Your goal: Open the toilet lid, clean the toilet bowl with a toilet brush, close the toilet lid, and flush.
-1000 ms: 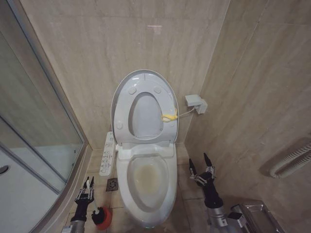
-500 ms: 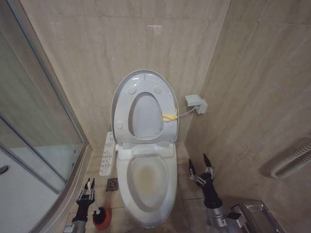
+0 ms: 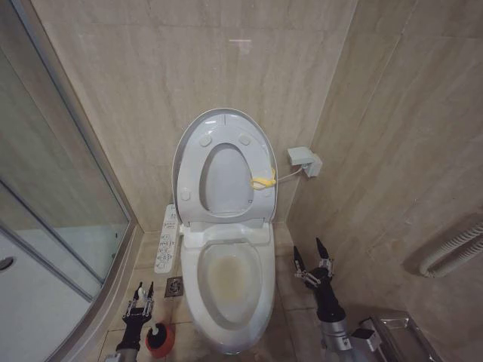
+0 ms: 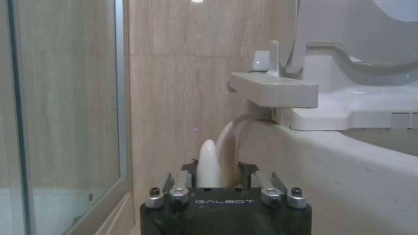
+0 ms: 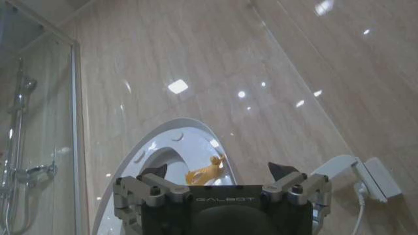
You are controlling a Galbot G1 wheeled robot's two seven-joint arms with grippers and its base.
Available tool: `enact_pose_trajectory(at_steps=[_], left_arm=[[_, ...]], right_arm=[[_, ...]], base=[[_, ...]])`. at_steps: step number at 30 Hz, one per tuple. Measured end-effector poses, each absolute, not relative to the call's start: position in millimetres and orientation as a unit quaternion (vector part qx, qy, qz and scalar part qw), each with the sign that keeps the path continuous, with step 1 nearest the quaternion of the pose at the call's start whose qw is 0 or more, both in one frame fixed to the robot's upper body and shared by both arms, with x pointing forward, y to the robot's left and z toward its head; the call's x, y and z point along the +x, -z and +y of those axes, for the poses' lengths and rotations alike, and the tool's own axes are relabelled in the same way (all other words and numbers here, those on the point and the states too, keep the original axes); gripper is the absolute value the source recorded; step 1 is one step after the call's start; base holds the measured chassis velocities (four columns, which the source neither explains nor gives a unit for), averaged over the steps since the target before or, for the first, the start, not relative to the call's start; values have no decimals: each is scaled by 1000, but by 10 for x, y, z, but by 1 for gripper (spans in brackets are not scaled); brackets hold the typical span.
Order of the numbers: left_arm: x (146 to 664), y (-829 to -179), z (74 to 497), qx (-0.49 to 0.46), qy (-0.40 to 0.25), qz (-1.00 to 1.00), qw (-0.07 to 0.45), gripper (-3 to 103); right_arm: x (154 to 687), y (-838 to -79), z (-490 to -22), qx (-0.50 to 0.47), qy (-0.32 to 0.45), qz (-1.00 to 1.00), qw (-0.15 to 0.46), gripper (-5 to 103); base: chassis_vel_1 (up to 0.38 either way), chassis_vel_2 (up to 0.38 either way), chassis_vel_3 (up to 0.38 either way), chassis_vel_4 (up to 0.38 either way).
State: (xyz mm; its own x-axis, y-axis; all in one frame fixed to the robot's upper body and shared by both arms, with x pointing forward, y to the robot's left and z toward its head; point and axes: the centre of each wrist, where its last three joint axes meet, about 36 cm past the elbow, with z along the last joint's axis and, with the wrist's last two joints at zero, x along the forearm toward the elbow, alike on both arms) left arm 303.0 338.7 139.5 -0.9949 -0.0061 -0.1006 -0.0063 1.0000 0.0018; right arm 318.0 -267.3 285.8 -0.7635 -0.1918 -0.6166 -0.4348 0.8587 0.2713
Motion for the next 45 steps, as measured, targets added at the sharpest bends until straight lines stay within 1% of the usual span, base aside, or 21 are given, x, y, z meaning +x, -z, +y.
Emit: enact_pose_trajectory(at_steps=[8,9,14,15,21,22,25,28,29,32,35,36,38,40,41,45], left_arm=[[2925,-1428,3341,-2,2,999,51,47],[2896,-1452,3323,-1,3,999,53,74],[2794,-1551,3256,4,4,998,59,74],[2781,-1581,3250,4,4,998,63,98],[2653,-1826,3260,-2,5,996,86,98],[2621,-1904,3249,-4,7,996,89,100],[2538,-2061,3217,-7,10,996,89,100],[2330,-2441,3100,-20,18,997,76,100],[2330,-2441,3100,-20,18,997,76,100],[2221,-2806,2985,-36,23,996,73,100],[2163,-3275,2855,-60,17,994,91,100],[2163,-3275,2855,-60,17,994,91,100],[2168,-3484,2809,-67,19,992,103,100],[2182,-3827,2754,-68,22,989,127,100],[2182,-3827,2754,-68,22,989,127,100],[2177,-4281,2726,-64,19,984,163,100]], right_arm=[[3179,-2857,-2689,-172,-203,917,298,100],[3179,-2857,-2690,-172,-203,917,298,100],[3182,-2860,-2666,-172,-205,916,299,100],[3182,-2862,-2660,-172,-206,915,300,100],[3179,-2882,-2626,-172,-208,914,302,100],[3175,-2883,-2619,-168,-204,917,298,100],[3171,-2891,-2610,-156,-195,925,288,100],[3177,-2947,-2588,-127,-185,936,273,100],[3177,-2947,-2588,-127,-185,936,273,100],[3192,-3022,-2557,-99,-177,945,257,100],[3251,-3174,-2528,-76,-171,950,248,100],[3251,-3174,-2528,-76,-171,950,248,100],[3291,-3273,-2523,-77,-169,950,251,100],[3364,-3481,-2532,-82,-161,949,260,100],[3364,-3481,-2532,-82,-161,949,260,100],[3467,-3792,-2542,-89,-154,946,271,100]], base=[[0,0,0,0],[0,0,0,0],[0,0,0,0],[0,0,0,0],[0,0,0,0],[0,0,0,0],[0,0,0,0],[0,0,0,0],[0,0,0,0],[0,0,0,0],[0,0,0,0],[0,0,0,0],[0,0,0,0],[0,0,0,0],[0,0,0,0],[0,0,0,0]])
